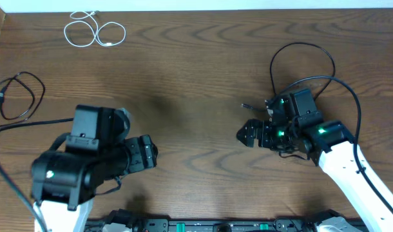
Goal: Untangle cables
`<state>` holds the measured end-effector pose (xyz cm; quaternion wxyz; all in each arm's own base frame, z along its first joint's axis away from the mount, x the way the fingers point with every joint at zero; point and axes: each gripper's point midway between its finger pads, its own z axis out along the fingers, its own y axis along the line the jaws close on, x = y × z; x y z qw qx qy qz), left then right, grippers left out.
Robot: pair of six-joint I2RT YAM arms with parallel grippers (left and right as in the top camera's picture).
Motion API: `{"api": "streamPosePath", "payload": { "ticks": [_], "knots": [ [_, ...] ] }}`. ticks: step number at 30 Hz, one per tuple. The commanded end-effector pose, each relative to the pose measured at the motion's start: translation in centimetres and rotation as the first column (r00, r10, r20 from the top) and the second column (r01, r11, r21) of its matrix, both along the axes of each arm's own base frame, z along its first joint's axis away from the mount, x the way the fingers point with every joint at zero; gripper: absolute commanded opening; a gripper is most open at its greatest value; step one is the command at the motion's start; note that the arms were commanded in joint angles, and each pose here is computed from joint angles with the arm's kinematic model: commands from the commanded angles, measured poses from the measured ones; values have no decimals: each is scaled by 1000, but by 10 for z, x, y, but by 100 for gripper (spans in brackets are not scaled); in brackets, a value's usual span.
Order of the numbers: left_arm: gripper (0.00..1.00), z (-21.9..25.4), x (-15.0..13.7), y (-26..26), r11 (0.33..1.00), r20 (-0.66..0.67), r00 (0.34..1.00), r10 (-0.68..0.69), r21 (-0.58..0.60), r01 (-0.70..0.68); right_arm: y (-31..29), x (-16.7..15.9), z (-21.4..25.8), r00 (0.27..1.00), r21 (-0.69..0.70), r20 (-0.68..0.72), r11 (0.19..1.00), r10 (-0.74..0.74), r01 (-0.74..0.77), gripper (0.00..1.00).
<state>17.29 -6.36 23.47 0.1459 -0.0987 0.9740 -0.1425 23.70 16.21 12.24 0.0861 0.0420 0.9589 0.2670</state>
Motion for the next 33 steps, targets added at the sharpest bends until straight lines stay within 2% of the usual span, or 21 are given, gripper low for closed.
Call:
{"api": "streamPosePath", "payload": {
  "ticks": [1,5,7,9,10,19,23,26,29,30,33],
  "knots": [
    [88,-10,12,0,1000,1,1000,22,5,-22,-31,29,22,996,-180,88,983,0,16,99],
    [88,-17,28,-3,1000,3,1000,22,4,-22,-60,52,47,999,-332,41,943,3,10,99],
    [89,-23,32,-4,1000,-25,999,22,9,-22,-77,75,54,999,-414,19,909,-32,37,99],
    [90,-28,35,-4,1000,-50,999,22,15,-21,-80,97,54,998,-429,32,902,-49,58,99],
    [98,-31,36,-5,1000,-65,998,22,18,-21,-80,106,52,998,-426,42,902,-54,67,99],
    [99,-53,45,-6,999,-171,985,24,39,-18,-85,185,19,975,-473,205,863,-87,177,99],
    [99,-60,47,-7,999,-204,979,25,46,-16,-92,201,-11,972,-461,177,859,-154,221,99],
    [100,-64,48,-7,999,-222,975,26,49,-16,-93,208,-24,981,-394,115,899,-159,192,97],
    [100,-66,49,-7,999,-230,973,27,51,-15,-97,221,-14,986,-314,54,935,-156,165,98],
    [100,-66,49,-7,999,-230,973,27,51,-15,-108,233,0,986,-289,32,943,-164,166,97],
    [100,-66,49,-7,999,-230,973,27,51,-15,-132,256,20,980,-293,29,935,-199,199,95]
  ]
}}
